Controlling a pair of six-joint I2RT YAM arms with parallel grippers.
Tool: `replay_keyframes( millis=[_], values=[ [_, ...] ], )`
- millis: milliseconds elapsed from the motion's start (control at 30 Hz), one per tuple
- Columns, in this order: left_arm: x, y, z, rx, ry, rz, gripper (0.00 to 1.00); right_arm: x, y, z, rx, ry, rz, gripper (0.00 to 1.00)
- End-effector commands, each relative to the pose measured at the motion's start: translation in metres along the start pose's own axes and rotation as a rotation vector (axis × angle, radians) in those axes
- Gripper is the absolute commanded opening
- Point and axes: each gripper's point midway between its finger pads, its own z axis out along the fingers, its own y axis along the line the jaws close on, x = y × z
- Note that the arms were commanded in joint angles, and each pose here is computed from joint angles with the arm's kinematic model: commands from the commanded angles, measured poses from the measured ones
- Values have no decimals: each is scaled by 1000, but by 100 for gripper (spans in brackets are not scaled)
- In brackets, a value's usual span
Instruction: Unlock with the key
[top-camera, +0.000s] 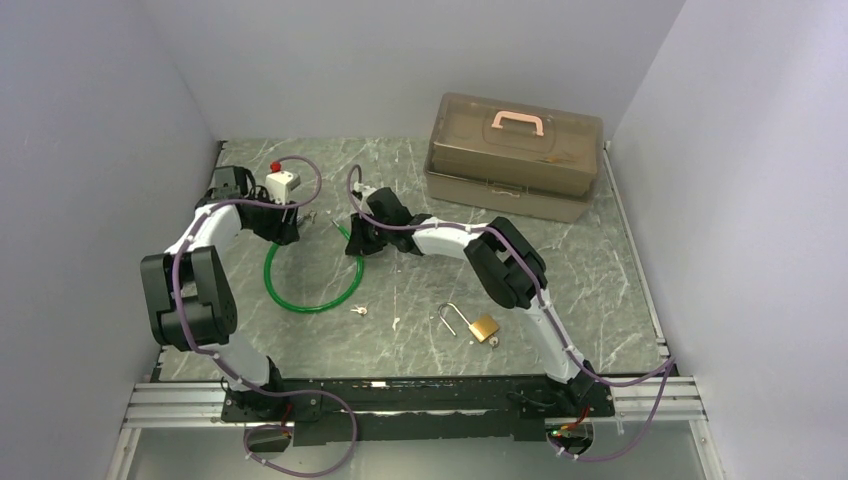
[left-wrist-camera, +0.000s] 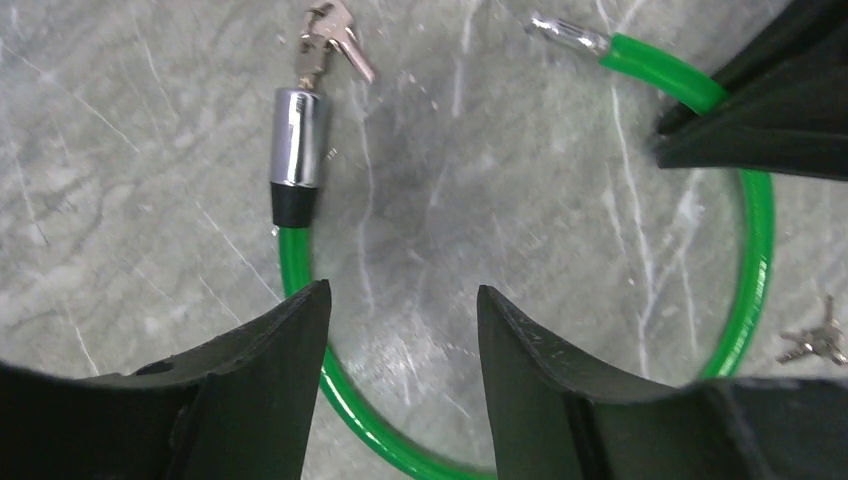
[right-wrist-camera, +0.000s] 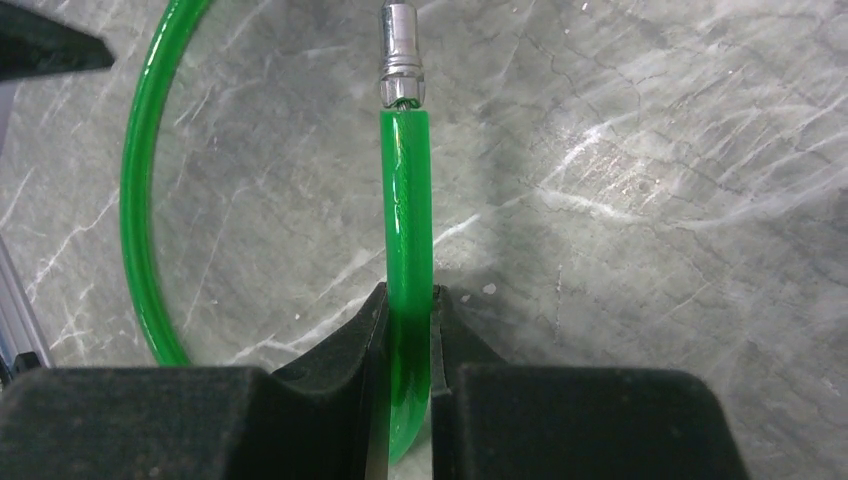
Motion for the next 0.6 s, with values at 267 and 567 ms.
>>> replay_keyframes(
  millis=[267, 567],
  values=[
    [-59, -89, -169, 69, -107, 29, 99, -36, 7, -39, 130, 4, -112, 96],
    [-39, -113, -244, -241, -276, 78, 99, -47, 57, -145, -91, -60, 147, 100]
  ],
)
